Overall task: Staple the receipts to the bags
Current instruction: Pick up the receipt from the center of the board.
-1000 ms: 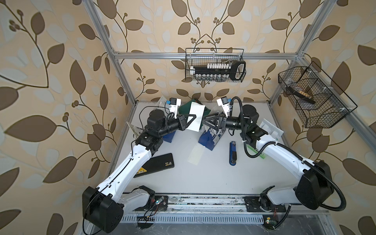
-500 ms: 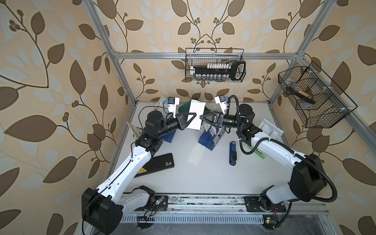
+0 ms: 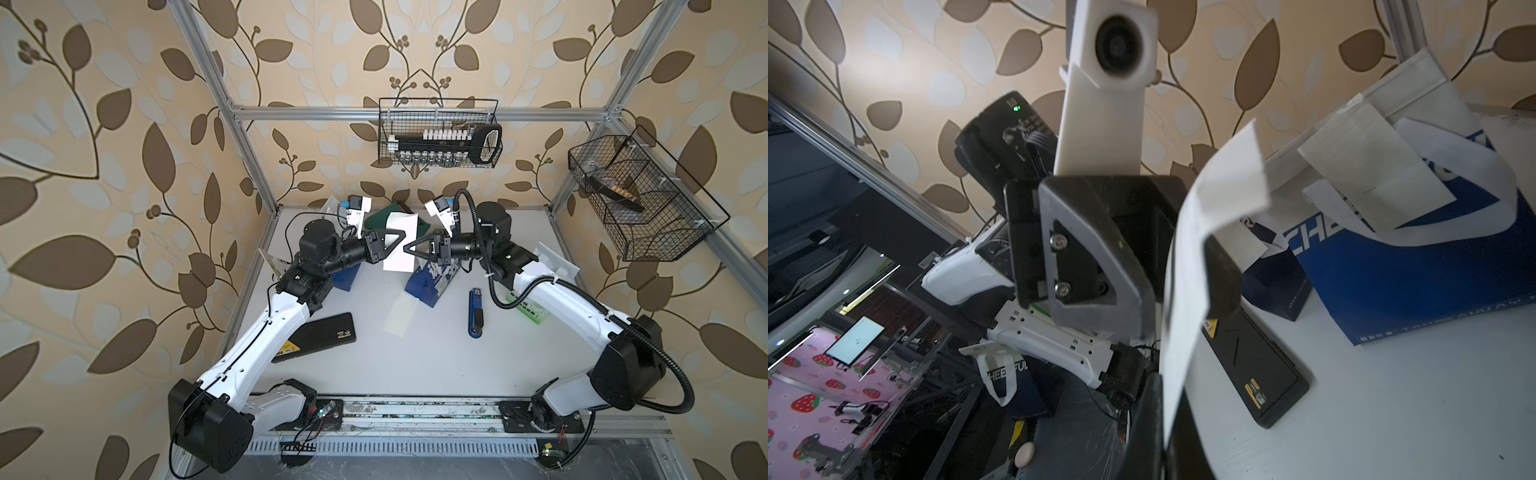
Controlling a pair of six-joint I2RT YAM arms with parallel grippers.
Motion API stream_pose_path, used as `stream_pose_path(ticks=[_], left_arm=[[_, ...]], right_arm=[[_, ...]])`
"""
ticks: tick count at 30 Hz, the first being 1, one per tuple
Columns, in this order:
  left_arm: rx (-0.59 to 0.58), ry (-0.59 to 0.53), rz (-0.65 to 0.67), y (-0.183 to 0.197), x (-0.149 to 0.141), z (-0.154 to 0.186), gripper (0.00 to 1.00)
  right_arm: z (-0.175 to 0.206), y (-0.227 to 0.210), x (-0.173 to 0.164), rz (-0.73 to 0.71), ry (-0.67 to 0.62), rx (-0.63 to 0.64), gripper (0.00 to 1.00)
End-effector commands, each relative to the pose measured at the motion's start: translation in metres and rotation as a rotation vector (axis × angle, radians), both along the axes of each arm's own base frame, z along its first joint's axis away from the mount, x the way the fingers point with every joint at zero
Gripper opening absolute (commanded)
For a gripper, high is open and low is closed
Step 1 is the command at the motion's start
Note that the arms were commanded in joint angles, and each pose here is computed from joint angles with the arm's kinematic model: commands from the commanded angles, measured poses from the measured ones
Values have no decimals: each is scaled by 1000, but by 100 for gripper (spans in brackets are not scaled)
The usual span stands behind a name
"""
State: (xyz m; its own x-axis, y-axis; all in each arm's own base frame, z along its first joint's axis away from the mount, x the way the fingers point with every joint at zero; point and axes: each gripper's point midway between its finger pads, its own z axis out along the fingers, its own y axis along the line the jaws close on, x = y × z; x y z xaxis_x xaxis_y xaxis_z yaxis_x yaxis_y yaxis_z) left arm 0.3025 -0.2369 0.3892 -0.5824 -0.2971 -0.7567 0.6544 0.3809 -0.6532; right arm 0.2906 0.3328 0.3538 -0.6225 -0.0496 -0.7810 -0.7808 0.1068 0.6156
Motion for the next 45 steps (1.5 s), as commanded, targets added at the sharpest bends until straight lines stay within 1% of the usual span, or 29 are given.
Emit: stream_pose_path(ticks=[1,5,7,11,14,15,16,17,18,20,21,23,24,25,33,34,36,38,40,41,43,44,45], left_arm=[[25,-78,-102,-11,-16,19,33],[32,-46,-167,-19,-16,16,32],[31,-28,-205,-23,-17,13,29],[50,1,-244,-27,-19,7,19],[84,1,-217,-25,-16,3,13],[98,0,-187,-23,-12,2,10],[113,1,-148,-20,-6,1,4],[123,10,-113,-18,-1,-1,2],[128,7,-87,-16,3,-1,1],[115,5,-48,-14,10,2,0],[97,-5,-41,-14,12,5,0],[55,-19,-34,-15,16,11,0],[38,-26,-37,-16,17,14,0],[27,-28,-40,-17,18,15,0],[12,-45,-18,-18,20,14,0],[11,-48,-16,-17,20,13,0],[10,-50,-11,-17,20,13,0],[10,-50,-8,-16,20,13,0],[3,-56,-3,-15,19,15,0],[1,-60,-6,-16,19,16,0],[-3,-67,-7,-15,17,19,0],[-2,-68,-7,-15,17,19,0],[3,-70,-6,-15,17,18,0]], right_arm=[[-20,-7,-28,108,2,-97,0],[-23,-6,-26,107,35,-91,0],[-23,-5,-24,106,43,-93,0],[-21,-6,-19,92,43,-98,0],[-22,-11,-11,56,47,-105,0],[-22,-13,-9,38,50,-109,0],[-23,-16,-6,21,55,-111,2],[-24,-19,-3,0,63,-114,8],[-25,-21,-1,-21,74,-109,12],[-25,-23,0,-31,100,-89,15],[-25,-23,-1,-33,112,-78,14],[-23,-23,0,-41,131,-52,7],[-22,-22,1,-48,144,-39,2],[-20,-22,3,-53,152,-31,0],[-8,-22,7,-73,153,12,0],[-6,-22,7,-70,154,18,6],[-3,-22,7,-74,159,32,13],[-1,-22,7,-78,160,41,17],[-2,-23,8,-88,158,41,19],[-2,-23,9,-93,156,40,17],[-3,-23,11,-104,162,37,5],[-4,-24,12,-109,162,33,0],[-6,-27,15,-126,163,28,0]])
